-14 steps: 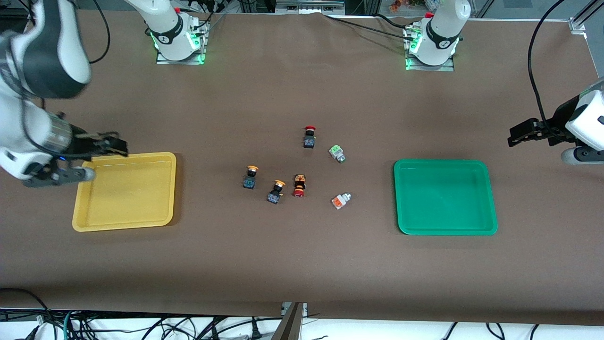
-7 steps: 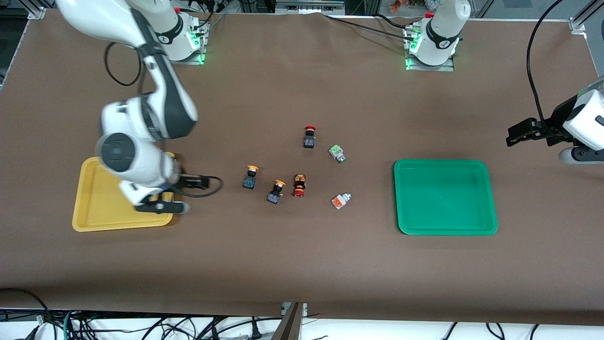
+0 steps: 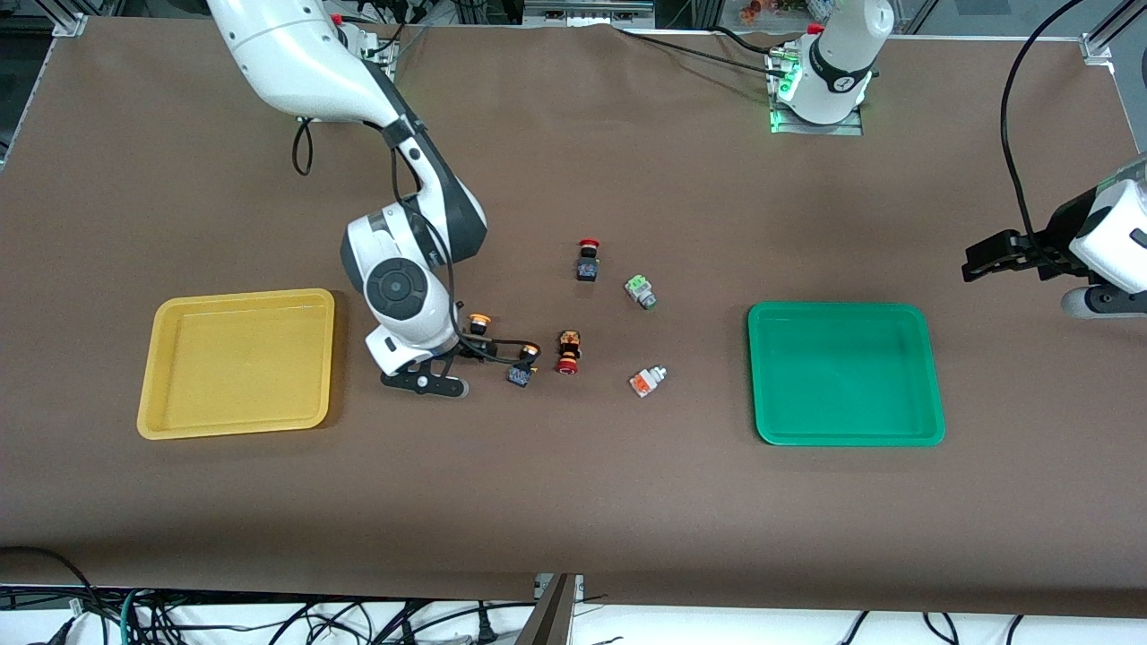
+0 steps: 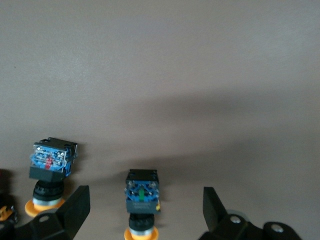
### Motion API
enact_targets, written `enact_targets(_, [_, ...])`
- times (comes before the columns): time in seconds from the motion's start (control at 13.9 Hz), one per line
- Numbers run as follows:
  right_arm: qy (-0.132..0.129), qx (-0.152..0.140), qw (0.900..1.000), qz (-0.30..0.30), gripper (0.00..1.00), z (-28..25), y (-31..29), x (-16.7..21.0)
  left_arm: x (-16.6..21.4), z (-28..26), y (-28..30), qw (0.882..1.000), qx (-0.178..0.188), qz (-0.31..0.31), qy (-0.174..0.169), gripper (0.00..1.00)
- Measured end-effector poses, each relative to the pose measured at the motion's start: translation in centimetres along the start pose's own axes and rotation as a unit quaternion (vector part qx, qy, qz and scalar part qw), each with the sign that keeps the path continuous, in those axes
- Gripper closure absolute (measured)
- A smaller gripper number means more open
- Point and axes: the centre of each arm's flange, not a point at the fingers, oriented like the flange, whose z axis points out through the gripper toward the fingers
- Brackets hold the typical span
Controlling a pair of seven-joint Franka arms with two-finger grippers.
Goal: Place green and yellow buttons in trays
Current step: 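Lower the right gripper and grasp a blue orange-based button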
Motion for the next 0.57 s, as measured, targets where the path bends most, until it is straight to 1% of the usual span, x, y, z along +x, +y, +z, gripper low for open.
enact_targets(0.43, [-0.013,-0.013,1.000,-0.009,0.00,5.0,-1.4,-1.8,0.4,-1.3,-0.4,1.000,-0.001,-0.003,0.017,0.00])
enact_targets(0.57, [-0.017,-0.017,1.000,-0.013,0.20,6.3,-1.4,-2.6,0.7,-0.8,-0.4,1.000,-0.001,-0.003,0.013,0.00])
